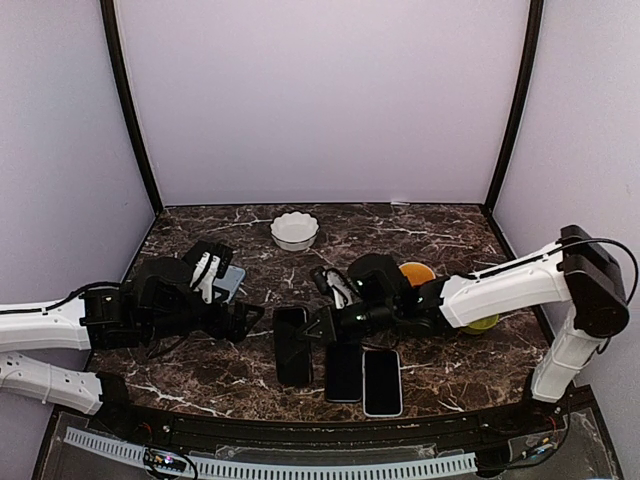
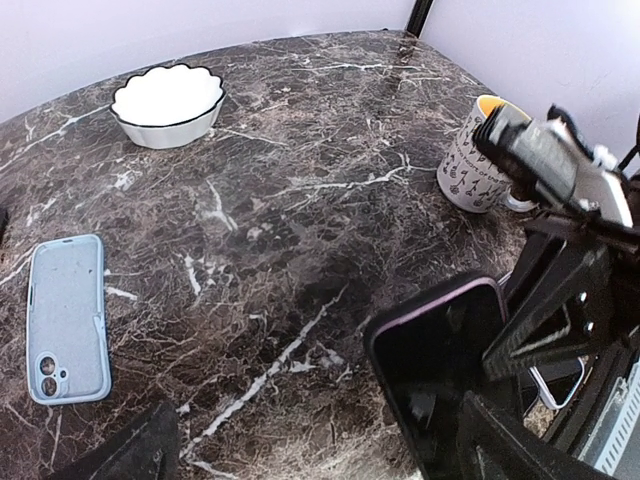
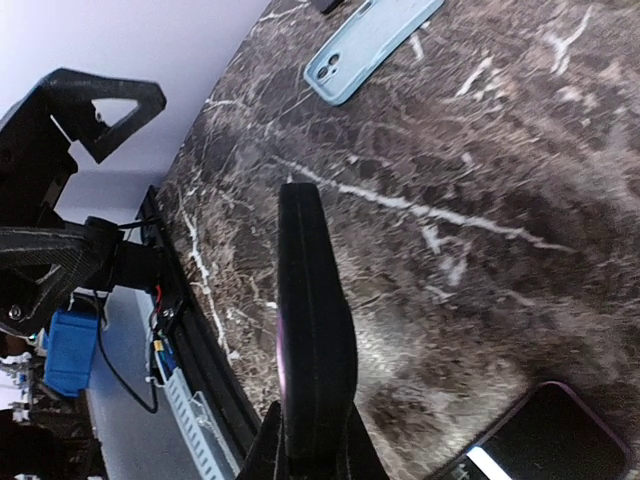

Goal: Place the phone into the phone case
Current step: Place the phone with the phone case at the center of the board.

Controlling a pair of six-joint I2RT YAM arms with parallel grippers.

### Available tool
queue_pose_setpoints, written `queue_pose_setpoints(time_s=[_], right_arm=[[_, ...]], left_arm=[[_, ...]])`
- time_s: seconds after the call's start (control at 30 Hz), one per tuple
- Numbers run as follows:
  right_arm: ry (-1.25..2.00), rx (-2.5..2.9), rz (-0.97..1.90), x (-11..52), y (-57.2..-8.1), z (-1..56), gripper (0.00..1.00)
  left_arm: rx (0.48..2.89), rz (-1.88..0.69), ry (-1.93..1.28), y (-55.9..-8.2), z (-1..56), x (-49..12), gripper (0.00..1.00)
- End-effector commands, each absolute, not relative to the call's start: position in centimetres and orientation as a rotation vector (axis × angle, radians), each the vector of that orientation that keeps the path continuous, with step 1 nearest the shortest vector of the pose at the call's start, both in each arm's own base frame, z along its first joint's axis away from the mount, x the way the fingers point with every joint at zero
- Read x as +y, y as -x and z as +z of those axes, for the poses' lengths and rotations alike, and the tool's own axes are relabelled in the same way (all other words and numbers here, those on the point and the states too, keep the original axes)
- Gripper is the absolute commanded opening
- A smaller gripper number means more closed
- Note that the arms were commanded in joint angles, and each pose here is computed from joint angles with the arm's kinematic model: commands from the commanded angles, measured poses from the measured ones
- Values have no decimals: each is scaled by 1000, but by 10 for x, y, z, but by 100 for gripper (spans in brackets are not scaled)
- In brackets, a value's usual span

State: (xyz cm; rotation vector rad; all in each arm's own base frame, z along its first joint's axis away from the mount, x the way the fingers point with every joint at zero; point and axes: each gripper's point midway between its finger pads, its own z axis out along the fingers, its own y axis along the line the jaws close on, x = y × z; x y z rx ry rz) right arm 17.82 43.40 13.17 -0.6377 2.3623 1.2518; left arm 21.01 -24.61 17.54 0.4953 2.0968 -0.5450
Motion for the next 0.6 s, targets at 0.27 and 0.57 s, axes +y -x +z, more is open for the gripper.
queue_pose_setpoints(time_s=[0.27,0.57], right_arm=[[461,2416,1513,458,-165,100,0],[449,2553,1208,438,-177,62,27]], left_arm=[[2146,-527,-501,-206,162,-238,99],[2149,-521,-508,-207,160,-239,99]])
